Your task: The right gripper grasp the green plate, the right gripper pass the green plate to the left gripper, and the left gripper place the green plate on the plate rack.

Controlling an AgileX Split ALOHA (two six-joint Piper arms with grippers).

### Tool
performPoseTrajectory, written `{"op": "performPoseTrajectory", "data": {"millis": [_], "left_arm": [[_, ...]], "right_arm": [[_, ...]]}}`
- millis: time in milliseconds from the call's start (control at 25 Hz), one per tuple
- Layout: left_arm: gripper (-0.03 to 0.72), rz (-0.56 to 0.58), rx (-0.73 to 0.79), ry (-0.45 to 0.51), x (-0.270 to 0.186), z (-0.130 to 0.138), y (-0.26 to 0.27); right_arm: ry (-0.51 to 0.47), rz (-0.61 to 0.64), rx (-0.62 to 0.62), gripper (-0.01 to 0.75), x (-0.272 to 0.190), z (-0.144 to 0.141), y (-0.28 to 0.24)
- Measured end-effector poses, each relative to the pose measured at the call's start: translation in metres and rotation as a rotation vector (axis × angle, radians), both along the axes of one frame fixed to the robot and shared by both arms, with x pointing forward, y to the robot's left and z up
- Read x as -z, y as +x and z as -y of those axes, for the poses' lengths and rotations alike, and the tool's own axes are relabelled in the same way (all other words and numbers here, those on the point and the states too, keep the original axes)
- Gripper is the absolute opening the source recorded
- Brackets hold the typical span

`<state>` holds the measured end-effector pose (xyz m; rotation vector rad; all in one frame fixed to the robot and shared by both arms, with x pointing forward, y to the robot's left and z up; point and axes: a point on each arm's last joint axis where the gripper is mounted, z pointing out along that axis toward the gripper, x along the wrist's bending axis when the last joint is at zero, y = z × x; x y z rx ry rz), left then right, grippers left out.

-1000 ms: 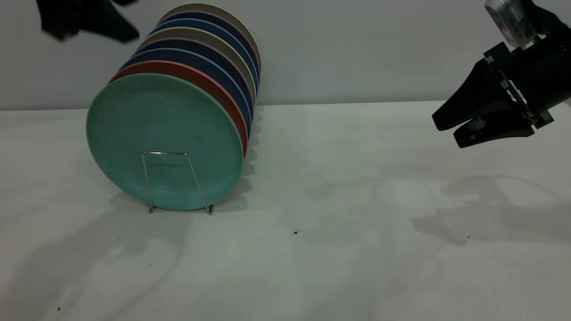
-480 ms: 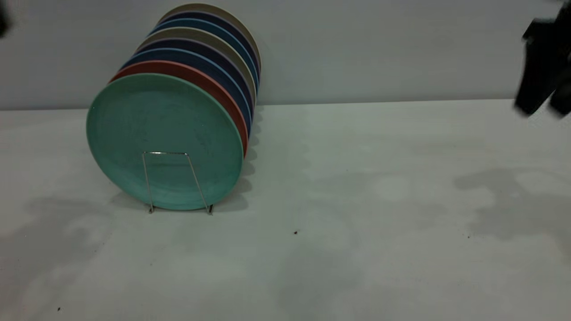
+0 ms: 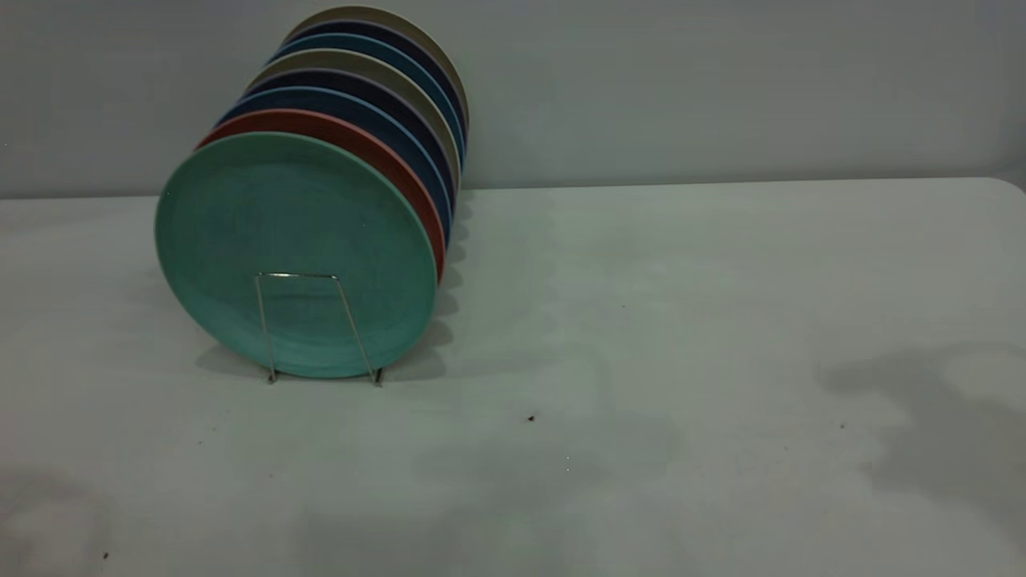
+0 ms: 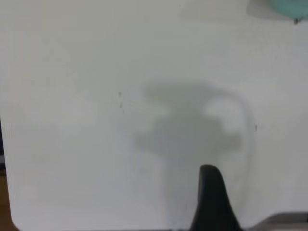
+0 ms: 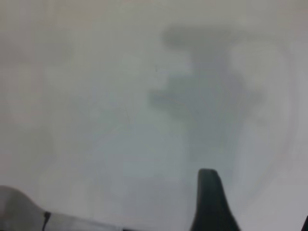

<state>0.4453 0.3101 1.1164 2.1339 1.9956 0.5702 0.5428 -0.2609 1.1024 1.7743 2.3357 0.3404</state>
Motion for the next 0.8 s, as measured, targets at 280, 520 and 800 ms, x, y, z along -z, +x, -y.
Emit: {"op": "performPoseTrajectory", "data": {"millis": [280,520,800], "left_arm": [[0.526,0.055,0.002,-0.008,0.019,-0.001,-0.078],[0.526,0.16,-0.038,-0.041,0.035,-0.002,-0.139],[0.526,0.339,-0.057,-0.06,0.058,-0.003,-0.192]], "right_arm": [[0.065,0.012,0.008,0.513,-0.005,0.004,-0.086],[0.08,0.047,0.006,0.513,0.003,0.01,-0.141],[0.094,0.132,-0.009,0.513,0.011,0.015,-0.193]]}}
